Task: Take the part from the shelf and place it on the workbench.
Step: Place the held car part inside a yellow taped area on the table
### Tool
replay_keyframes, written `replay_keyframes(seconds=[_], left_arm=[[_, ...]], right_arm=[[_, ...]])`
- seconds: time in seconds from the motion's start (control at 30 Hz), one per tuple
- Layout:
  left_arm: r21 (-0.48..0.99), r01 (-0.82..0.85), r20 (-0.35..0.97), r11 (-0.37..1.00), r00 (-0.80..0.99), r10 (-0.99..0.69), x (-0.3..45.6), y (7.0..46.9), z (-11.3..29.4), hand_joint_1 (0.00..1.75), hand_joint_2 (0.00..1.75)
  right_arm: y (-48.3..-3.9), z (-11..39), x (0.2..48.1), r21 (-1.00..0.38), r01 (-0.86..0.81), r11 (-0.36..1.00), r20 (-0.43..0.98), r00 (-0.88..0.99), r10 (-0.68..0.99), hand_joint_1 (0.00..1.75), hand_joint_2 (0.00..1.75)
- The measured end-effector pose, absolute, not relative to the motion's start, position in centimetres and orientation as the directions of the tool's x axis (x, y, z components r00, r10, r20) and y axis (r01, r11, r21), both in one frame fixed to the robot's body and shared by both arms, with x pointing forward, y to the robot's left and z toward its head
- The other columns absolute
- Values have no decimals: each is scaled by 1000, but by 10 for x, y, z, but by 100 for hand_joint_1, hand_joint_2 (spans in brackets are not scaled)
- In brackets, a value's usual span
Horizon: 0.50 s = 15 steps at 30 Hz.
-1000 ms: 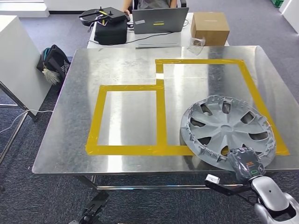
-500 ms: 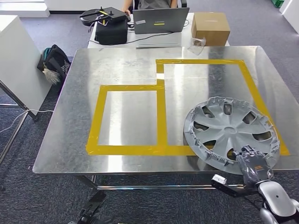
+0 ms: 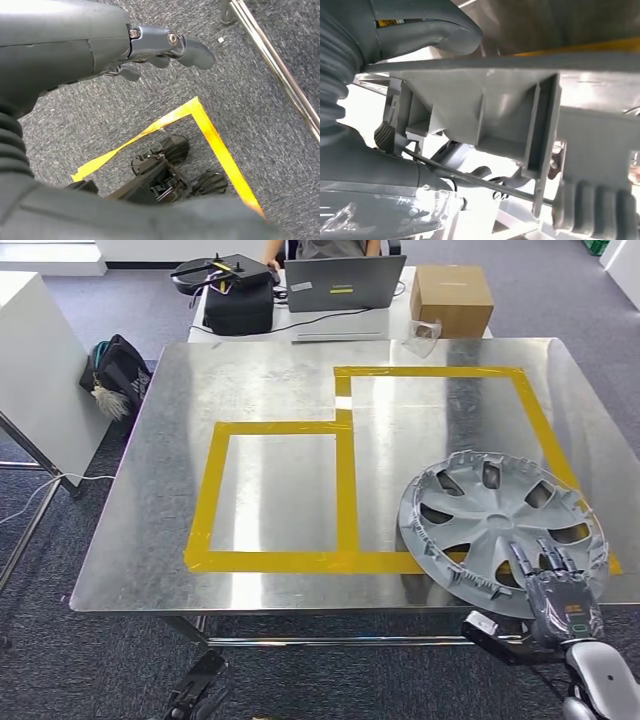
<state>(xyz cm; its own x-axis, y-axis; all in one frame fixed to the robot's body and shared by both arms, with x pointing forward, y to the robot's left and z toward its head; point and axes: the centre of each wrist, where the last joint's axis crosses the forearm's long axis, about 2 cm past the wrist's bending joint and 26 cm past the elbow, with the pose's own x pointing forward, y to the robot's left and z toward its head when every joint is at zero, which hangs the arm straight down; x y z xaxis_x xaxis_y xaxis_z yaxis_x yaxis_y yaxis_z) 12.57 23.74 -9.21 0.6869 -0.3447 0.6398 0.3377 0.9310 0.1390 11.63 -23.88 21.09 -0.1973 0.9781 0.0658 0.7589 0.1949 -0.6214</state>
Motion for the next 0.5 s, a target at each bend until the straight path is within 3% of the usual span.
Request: replay_keyframes(seconds=[0.27, 0.3, 0.37, 0.4, 0.43, 0.5], left_arm=[[139, 338, 640, 931, 687, -345, 126, 237, -92, 0, 175], [138, 355, 634, 925, 685, -358, 127, 238, -92, 0, 175], [134, 388, 623, 912, 682, -382, 129, 239, -91, 0, 87], [132, 404, 617, 905, 681, -394, 129, 239, -91, 0, 44], [132, 401, 618, 907, 682, -392, 129, 239, -92, 0, 0], [134, 395, 618, 909, 684, -388, 127, 240, -92, 0, 0]], right_arm=[[-239, 211, 116, -621, 759, 195, 66, -197, 978, 175, 175], [-257, 175, 139, -766, 588, 259, 146, -234, 961, 175, 175], [-325, 118, 183, -934, 199, 298, 281, -111, 953, 87, 87], [-372, 101, 203, -947, 23, 319, 320, 29, 947, 44, 44], [-373, 101, 203, -939, 33, 343, 344, 48, 938, 0, 0], [-374, 103, 204, -925, 59, 376, 380, 89, 921, 0, 0]])
